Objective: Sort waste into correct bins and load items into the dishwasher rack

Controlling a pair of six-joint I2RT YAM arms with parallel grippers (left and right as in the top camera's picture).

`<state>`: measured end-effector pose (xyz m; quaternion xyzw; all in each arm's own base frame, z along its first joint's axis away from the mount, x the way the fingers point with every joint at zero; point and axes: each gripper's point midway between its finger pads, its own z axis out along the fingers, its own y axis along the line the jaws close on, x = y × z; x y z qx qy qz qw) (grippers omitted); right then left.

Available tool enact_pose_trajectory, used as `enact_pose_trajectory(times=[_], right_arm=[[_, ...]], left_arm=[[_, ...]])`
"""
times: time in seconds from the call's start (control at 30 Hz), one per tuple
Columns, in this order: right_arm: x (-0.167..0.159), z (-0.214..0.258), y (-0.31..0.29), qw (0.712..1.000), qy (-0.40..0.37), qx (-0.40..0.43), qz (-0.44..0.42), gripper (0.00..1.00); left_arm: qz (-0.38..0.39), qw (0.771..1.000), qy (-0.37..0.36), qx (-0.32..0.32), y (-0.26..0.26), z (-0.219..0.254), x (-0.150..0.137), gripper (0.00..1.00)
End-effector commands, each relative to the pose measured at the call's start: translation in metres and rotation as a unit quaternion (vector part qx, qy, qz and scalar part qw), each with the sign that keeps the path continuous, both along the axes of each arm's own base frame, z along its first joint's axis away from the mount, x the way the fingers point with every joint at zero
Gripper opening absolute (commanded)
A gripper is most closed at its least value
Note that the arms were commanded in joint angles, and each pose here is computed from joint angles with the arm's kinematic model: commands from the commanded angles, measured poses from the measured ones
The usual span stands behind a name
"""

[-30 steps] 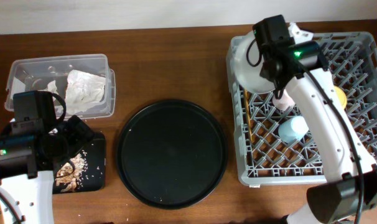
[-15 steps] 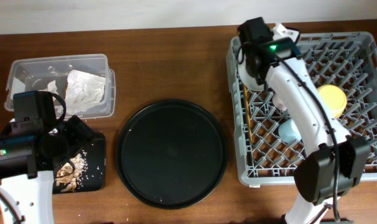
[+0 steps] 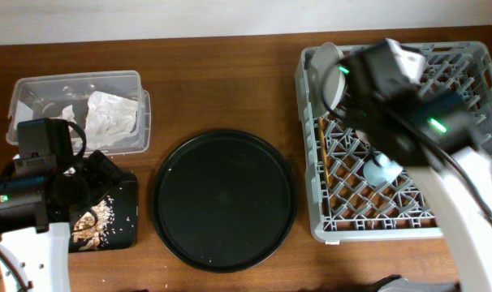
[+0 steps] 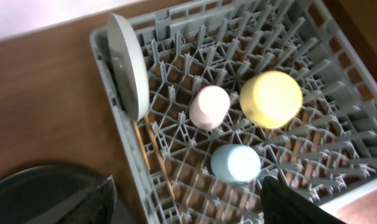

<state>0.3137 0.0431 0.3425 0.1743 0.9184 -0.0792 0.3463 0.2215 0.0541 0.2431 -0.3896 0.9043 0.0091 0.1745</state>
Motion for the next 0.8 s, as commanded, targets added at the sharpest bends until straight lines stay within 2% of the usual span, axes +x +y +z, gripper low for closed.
enact_pose_trajectory(times=[0.0, 0.1, 0.2, 0.23, 0.3, 0.4, 0.77], right_arm=[[-0.053, 0.011, -0.006, 0.999, 0.007, 0.053, 0.002, 0.7], [-0.101, 0.0, -0.015, 0.998, 0.014, 0.059, 0.014, 0.7], [-0.136, -0.036, -0.025, 0.997, -0.007, 0.079, 0.004, 0.71], [-0.14, -0.046, -0.026, 0.996, -0.017, 0.089, 0.006, 0.99], [-0.148, -0.071, -0.03, 0.995, -0.032, 0.099, 0.005, 0.99], [-0.16, -0.099, -0.019, 0.992, 0.01, 0.126, 0.028, 0.99], [-0.164, -0.104, -0.013, 0.989, 0.027, 0.138, 0.038, 0.99]], left_arm=[[0.0, 1.0, -0.009, -0.001, 0.0, 0.004, 0.001, 0.99], [0.0, 1.0, -0.009, -0.001, 0.0, 0.004, 0.001, 0.99], [0.0, 1.0, -0.009, -0.001, 0.0, 0.004, 0.001, 0.99], [0.0, 1.0, -0.009, -0.001, 0.0, 0.004, 0.001, 0.99], [0.0, 1.0, -0.009, -0.001, 0.0, 0.004, 0.001, 0.99], [0.0, 1.0, -0.009, -0.001, 0.0, 0.004, 0.001, 0.99], [0.0, 1.0, -0.009, -0.001, 0.0, 0.004, 0.001, 0.99]])
